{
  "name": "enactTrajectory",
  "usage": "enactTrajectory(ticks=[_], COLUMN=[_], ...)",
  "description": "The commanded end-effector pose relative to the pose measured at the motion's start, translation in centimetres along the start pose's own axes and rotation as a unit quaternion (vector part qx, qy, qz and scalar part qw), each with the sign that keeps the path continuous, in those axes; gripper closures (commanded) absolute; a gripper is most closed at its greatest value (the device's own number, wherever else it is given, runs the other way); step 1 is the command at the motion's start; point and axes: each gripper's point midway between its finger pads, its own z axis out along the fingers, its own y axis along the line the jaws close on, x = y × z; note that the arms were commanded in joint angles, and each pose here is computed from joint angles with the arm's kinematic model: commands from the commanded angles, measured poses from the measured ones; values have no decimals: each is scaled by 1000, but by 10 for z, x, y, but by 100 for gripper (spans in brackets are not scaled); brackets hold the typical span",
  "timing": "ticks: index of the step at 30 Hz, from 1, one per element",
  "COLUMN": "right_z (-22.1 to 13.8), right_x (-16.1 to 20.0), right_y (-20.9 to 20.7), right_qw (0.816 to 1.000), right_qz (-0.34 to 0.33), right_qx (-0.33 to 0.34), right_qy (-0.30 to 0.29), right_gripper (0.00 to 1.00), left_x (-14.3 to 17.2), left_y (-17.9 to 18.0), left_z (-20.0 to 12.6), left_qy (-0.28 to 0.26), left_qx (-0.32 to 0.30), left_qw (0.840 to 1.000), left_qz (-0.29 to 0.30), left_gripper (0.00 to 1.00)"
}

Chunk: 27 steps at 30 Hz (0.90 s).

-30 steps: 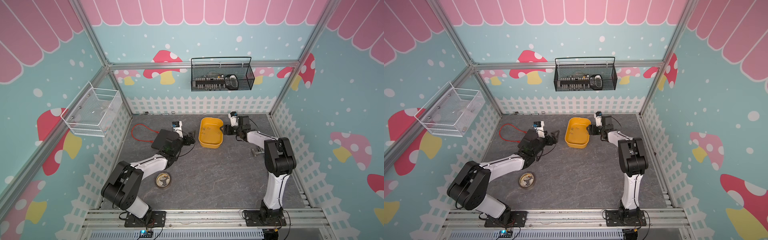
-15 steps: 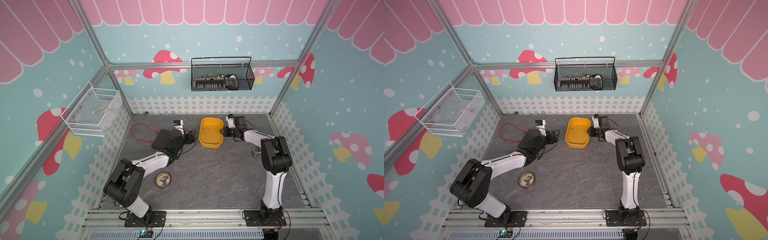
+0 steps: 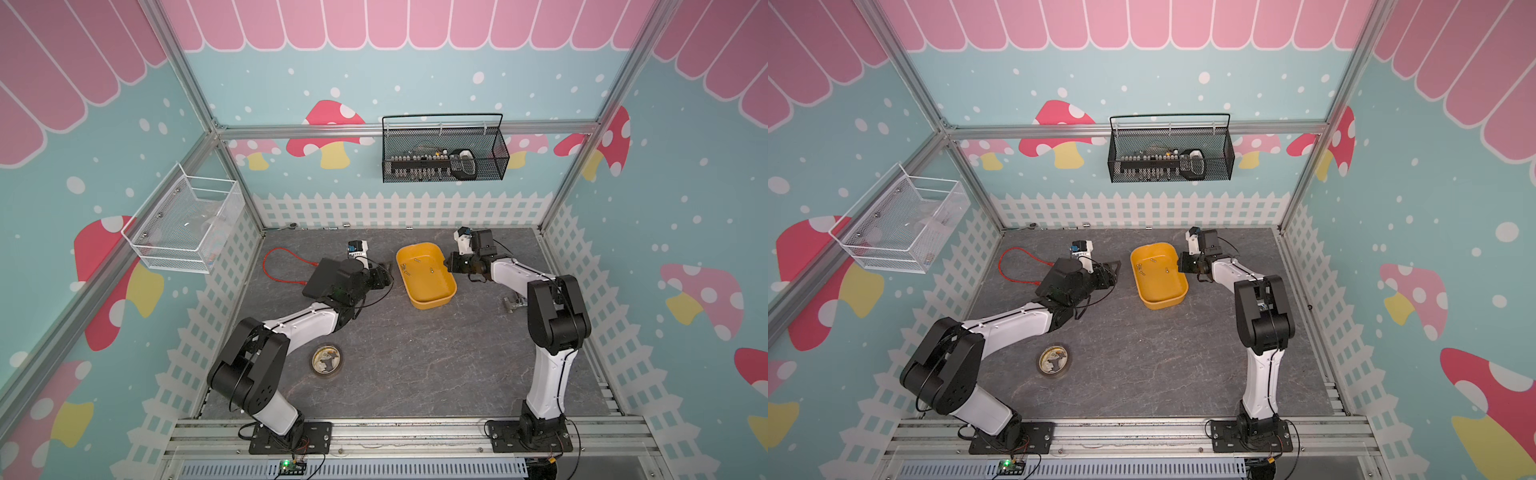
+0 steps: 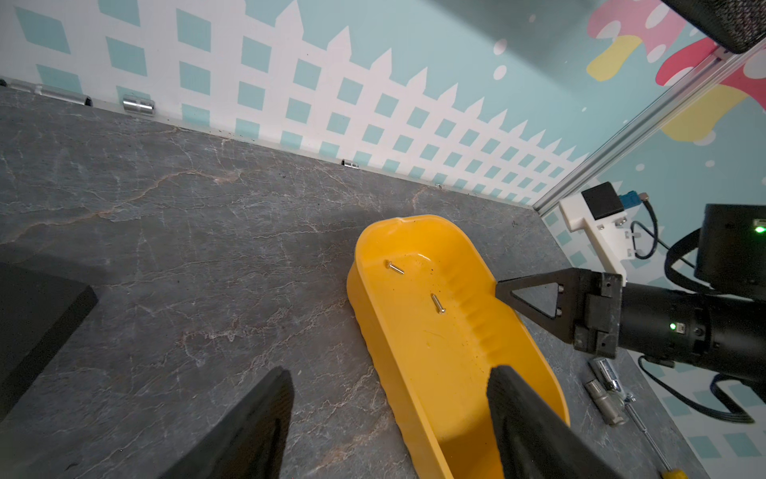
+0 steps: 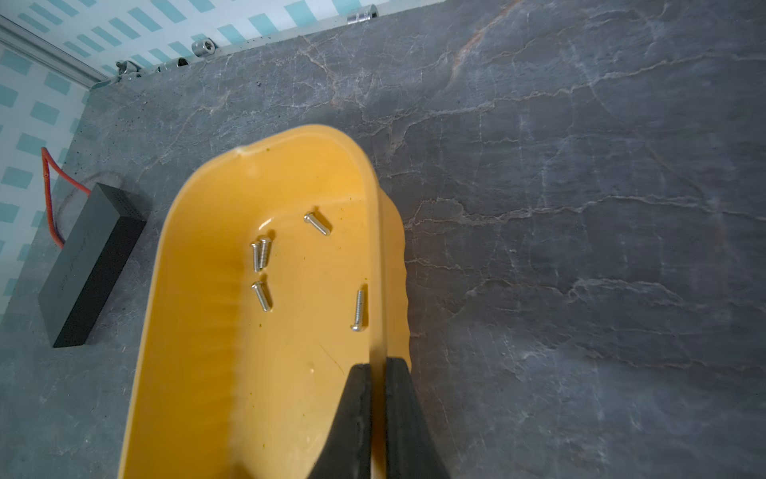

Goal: Take out the screws from the storage box
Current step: Move the storage box to the center of the board.

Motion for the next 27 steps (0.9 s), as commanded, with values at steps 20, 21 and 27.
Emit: enactTrajectory(ticks=[20, 21, 27], right_z=[-121, -121, -120], right_x=[130, 135, 168], right_y=[63, 64, 62], right_qw=[977, 978, 979], right_qz=[93, 100, 117], right_qx=[-73, -76, -60], right_qy=[176, 167, 155], right_gripper=[99, 100, 100], left_x=[95, 96, 109], left_y=[-48, -47, -28], left_z=[-13, -16, -38], left_qy=[173, 176, 201], left_qx=[28, 24, -19], left_qw=[985, 984, 979], left_qz=[-1, 1, 15], left_gripper=[31, 31, 32])
